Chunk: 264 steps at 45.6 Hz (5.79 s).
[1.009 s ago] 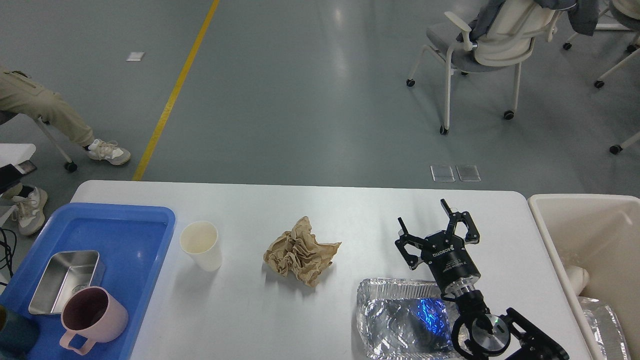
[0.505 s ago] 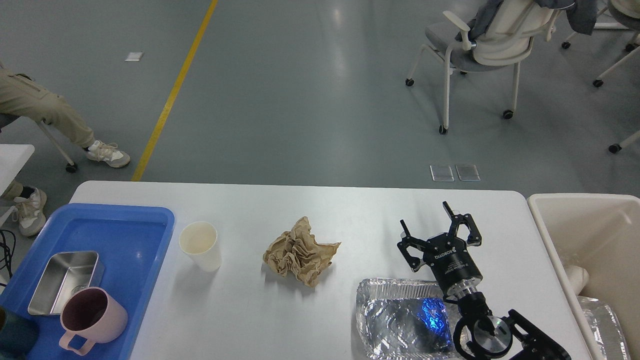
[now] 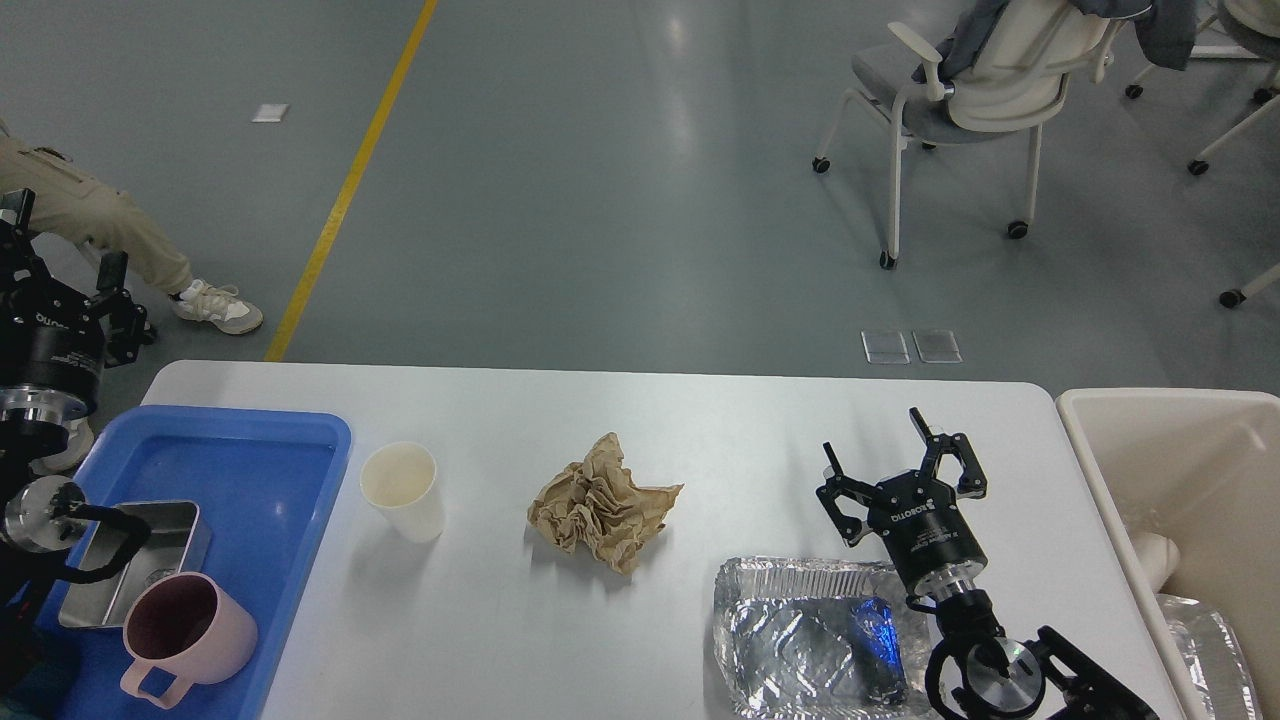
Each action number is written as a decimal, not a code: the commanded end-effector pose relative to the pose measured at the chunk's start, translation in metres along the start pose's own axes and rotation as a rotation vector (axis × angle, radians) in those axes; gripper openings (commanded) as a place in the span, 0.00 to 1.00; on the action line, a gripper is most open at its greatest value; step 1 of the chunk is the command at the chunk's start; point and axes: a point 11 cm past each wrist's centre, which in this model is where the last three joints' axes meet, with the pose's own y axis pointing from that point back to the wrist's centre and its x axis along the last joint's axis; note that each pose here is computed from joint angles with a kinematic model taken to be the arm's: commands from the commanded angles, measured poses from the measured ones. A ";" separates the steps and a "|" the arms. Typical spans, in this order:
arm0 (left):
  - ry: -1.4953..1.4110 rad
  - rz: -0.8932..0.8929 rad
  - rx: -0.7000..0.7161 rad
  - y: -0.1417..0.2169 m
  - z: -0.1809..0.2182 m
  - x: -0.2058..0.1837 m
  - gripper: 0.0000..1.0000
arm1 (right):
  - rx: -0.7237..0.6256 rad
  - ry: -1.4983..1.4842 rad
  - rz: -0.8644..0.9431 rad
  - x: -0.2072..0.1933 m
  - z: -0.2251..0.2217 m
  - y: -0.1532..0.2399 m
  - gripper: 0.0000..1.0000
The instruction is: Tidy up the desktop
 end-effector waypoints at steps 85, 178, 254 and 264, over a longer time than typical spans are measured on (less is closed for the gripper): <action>0.440 -0.103 0.292 0.049 -0.063 -0.082 0.97 | 0.400 0.162 0.070 -0.016 -0.208 0.025 1.00; 0.435 -0.115 0.337 0.055 -0.078 -0.087 0.97 | -0.585 1.465 0.007 -0.152 -0.289 0.101 1.00; 0.404 -0.082 0.318 0.055 -0.069 -0.067 0.97 | -1.264 1.608 -0.589 -0.012 -0.011 0.078 1.00; 0.406 -0.077 0.321 0.058 -0.071 -0.066 0.97 | -1.272 1.589 -0.570 -0.003 -0.006 0.078 1.00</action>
